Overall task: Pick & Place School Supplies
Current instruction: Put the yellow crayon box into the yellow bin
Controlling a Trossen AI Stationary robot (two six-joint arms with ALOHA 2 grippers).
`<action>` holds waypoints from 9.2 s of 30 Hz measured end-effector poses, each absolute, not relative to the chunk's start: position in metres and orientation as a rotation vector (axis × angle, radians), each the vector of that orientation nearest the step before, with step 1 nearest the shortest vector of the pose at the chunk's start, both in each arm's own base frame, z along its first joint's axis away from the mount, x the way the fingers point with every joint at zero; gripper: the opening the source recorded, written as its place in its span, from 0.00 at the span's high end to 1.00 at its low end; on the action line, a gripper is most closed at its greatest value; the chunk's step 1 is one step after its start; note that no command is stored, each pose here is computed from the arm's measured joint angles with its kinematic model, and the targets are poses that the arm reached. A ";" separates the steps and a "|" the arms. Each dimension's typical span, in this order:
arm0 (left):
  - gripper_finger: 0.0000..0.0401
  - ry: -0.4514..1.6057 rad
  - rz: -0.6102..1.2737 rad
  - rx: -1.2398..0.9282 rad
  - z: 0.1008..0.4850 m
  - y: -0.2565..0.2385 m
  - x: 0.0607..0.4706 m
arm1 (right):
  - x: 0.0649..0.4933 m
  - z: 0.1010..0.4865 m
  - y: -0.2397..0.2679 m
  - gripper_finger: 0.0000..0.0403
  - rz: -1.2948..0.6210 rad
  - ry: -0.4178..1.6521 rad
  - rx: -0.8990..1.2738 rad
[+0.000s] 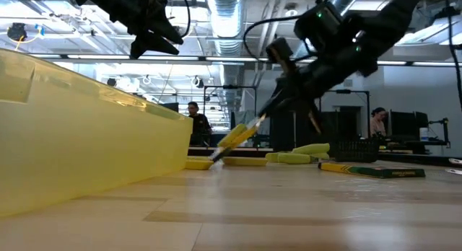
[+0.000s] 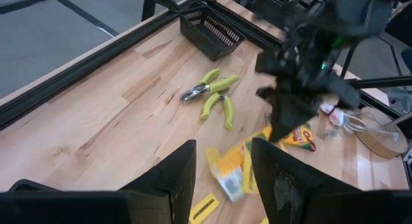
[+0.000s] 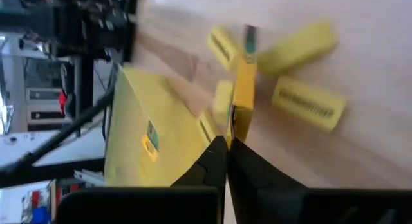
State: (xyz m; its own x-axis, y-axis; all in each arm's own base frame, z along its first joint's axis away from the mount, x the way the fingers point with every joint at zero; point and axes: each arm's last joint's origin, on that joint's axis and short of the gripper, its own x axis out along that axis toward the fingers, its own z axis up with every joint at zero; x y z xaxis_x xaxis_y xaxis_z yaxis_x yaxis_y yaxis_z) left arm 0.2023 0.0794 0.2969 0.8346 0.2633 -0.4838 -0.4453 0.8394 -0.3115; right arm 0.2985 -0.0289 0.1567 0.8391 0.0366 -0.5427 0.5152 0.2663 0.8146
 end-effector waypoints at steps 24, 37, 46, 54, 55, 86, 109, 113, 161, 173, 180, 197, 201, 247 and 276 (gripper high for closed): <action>0.64 0.417 0.430 -0.434 0.298 0.088 0.202 | 0.304 0.278 -0.044 1.00 -0.176 0.340 1.029; 0.64 0.417 0.476 -0.431 0.296 0.098 0.198 | 0.368 0.290 0.017 1.00 0.194 0.557 0.987; 0.64 0.420 0.471 -0.411 0.296 0.098 0.198 | 0.411 0.269 0.043 1.00 0.324 0.585 1.021; 0.64 0.413 0.442 -0.417 0.297 0.098 0.199 | 0.443 0.258 0.044 1.00 0.379 0.586 1.023; 0.64 0.411 0.442 -0.416 0.297 0.098 0.199 | 0.445 0.257 0.043 1.00 0.382 0.592 1.026; 0.64 0.402 0.423 -0.414 0.298 0.097 0.199 | 0.456 0.259 0.025 0.65 0.411 0.489 1.033; 0.64 0.403 0.087 -0.428 0.297 0.091 0.212 | 0.391 0.296 -0.062 0.65 0.187 0.683 0.855; 0.64 0.446 0.069 -0.441 0.287 0.089 0.221 | 0.351 0.299 -0.071 0.63 0.024 0.902 0.774; 1.00 0.435 -0.315 -0.562 0.221 0.032 0.399 | 0.174 0.268 -0.041 0.85 -0.884 0.882 0.881; 1.00 0.513 -0.249 -0.505 0.179 0.020 0.425 | 0.119 0.306 -0.046 0.92 -0.869 0.581 0.888; 1.00 0.539 -0.286 -0.341 0.157 0.015 0.429 | 0.114 0.310 -0.044 0.94 -0.833 0.549 0.853; 0.98 0.463 -0.227 -0.261 0.157 0.029 0.433 | 0.109 0.326 -0.043 0.95 -0.772 0.336 0.924; 0.99 0.487 -0.254 -0.259 0.150 0.019 0.434 | 0.111 0.328 -0.043 0.96 -0.748 0.324 0.943; 1.00 0.397 0.022 -0.255 0.249 0.125 0.374 | 0.201 0.140 0.004 1.00 -0.263 1.011 1.083; 1.00 0.480 0.035 -0.310 0.226 0.122 0.366 | 0.200 0.131 -0.011 1.00 -0.273 1.056 1.071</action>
State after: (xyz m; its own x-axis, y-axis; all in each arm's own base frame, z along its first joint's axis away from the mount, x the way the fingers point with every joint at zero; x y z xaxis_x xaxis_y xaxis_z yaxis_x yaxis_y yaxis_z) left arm 0.3656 0.1219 0.2264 0.8874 -0.0392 -0.4593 -0.1053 0.9528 -0.2848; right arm 0.1996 -0.0106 0.1312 0.5121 0.2854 -0.8101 0.6422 0.4991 0.5818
